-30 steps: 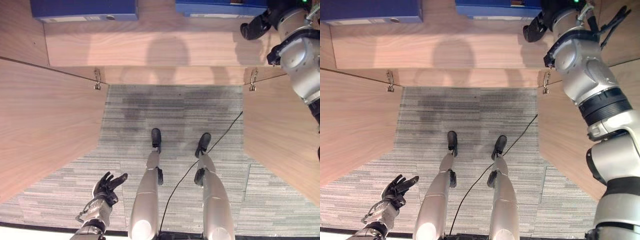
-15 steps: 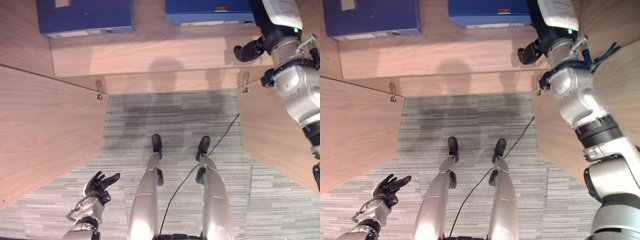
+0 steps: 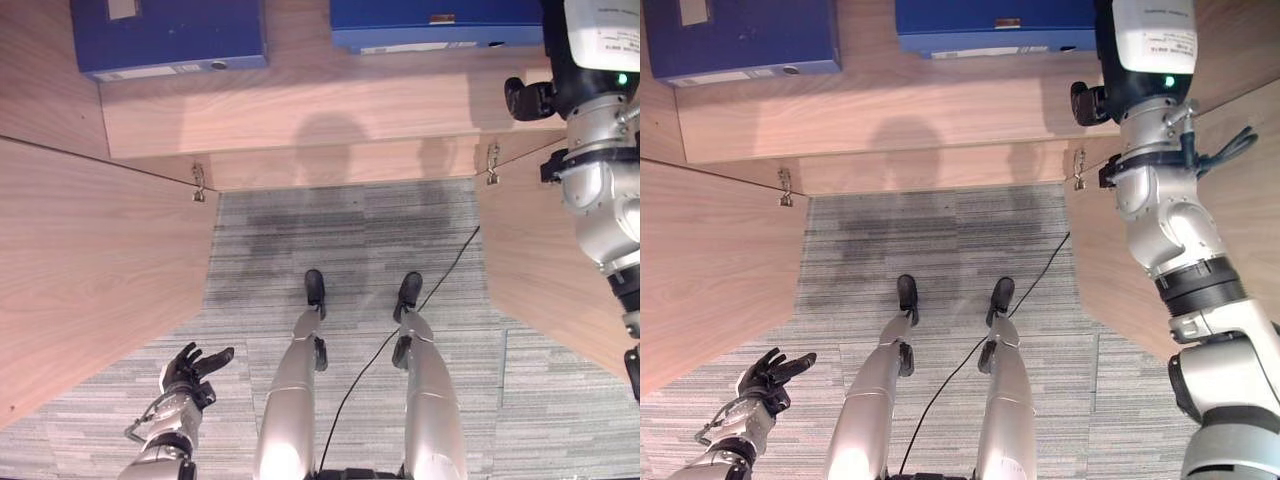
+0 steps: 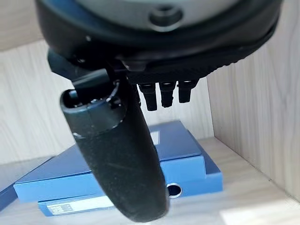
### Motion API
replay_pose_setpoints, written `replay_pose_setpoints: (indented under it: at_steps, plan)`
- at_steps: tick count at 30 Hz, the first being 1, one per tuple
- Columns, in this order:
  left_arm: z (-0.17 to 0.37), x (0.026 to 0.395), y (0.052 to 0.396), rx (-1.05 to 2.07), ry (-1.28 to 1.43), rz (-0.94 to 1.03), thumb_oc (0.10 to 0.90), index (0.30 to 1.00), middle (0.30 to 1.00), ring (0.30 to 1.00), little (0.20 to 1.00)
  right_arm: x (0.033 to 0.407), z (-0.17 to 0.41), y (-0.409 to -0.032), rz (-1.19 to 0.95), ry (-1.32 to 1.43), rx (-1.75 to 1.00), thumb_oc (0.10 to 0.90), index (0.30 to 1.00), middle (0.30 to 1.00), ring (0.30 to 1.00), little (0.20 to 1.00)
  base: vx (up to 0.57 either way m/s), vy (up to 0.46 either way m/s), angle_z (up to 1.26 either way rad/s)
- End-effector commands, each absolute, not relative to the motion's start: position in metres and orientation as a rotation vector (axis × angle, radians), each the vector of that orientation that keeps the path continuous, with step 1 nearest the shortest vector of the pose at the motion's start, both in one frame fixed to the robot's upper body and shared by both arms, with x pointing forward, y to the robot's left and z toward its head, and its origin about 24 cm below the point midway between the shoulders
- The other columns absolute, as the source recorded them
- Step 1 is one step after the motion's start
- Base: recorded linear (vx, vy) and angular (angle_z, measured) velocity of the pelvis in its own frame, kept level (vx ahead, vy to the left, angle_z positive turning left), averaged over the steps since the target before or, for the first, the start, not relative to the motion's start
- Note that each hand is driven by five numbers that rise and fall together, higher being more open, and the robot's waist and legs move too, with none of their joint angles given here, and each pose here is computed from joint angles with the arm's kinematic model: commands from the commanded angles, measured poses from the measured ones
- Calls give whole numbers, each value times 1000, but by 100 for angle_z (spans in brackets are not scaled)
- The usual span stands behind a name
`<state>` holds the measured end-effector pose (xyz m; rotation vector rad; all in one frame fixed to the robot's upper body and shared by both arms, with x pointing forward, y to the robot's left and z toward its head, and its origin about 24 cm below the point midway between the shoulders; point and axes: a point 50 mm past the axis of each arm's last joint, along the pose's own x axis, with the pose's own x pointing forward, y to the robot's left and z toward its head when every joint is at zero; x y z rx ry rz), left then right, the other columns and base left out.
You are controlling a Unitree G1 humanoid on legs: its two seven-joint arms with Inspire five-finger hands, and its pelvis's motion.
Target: Put the empty folder in the office cabinet
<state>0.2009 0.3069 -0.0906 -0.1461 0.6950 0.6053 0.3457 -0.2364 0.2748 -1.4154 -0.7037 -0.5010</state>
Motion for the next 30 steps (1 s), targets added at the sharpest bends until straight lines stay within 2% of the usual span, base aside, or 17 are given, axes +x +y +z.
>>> replay_pose_setpoints:
  at_steps: [1,5,6,9,14,16,18,21,22,23,25,28,29,30]
  plan:
    - [-116,142,319,-56,890,714,800,900,900,900,900,336,250,-229,-454,-758,-1370,800,900,900,900,900,47,6,10]
    - [-123,141,305,-27,926,658,800,900,900,900,900,325,184,-226,-293,-587,-1276,800,900,900,900,900,59,15,3]
    - [-123,141,305,-25,927,656,800,900,900,900,900,324,183,-227,-294,-584,-1276,800,900,900,900,900,67,40,2]
    - [-130,144,284,3,956,560,800,900,900,900,900,306,128,-218,-153,-444,-1186,800,900,900,900,900,82,38,1]
    - [-137,148,261,66,982,437,800,900,900,900,900,290,82,-211,-43,-285,-1115,800,900,900,900,900,74,39,-7]
    - [-141,150,244,153,1006,329,800,900,900,900,900,279,45,-209,16,-122,-1027,800,900,900,900,900,83,46,-13]
    - [-143,148,239,176,1014,306,800,900,900,900,900,277,37,-206,24,-79,-987,800,900,900,900,900,33,29,-14]
    - [-148,142,228,247,1055,233,800,900,900,900,900,247,-24,-202,45,249,-662,800,900,900,900,900,65,63,-12]
    - [-148,142,228,248,1055,233,800,900,900,900,900,247,-24,-202,45,249,-662,800,900,900,900,900,70,89,-12]
    - [-149,138,230,259,1071,217,800,900,900,900,900,229,-51,-205,0,402,-494,800,900,900,900,900,91,83,-11]
    - [-153,128,229,255,1099,199,800,900,900,900,900,208,-76,-209,-54,549,-375,800,900,900,900,900,124,96,-18]
    - [-156,118,229,241,1128,198,800,900,900,900,900,190,-95,-211,-93,655,-304,800,900,900,900,900,104,62,-11]
    - [-160,105,228,210,1165,199,800,900,900,900,900,168,-114,-212,-131,771,-239,800,900,900,900,900,67,46,-15]
    - [-160,105,229,210,1166,200,800,900,900,900,900,168,-114,-212,-131,771,-239,800,900,900,900,900,104,84,-26]
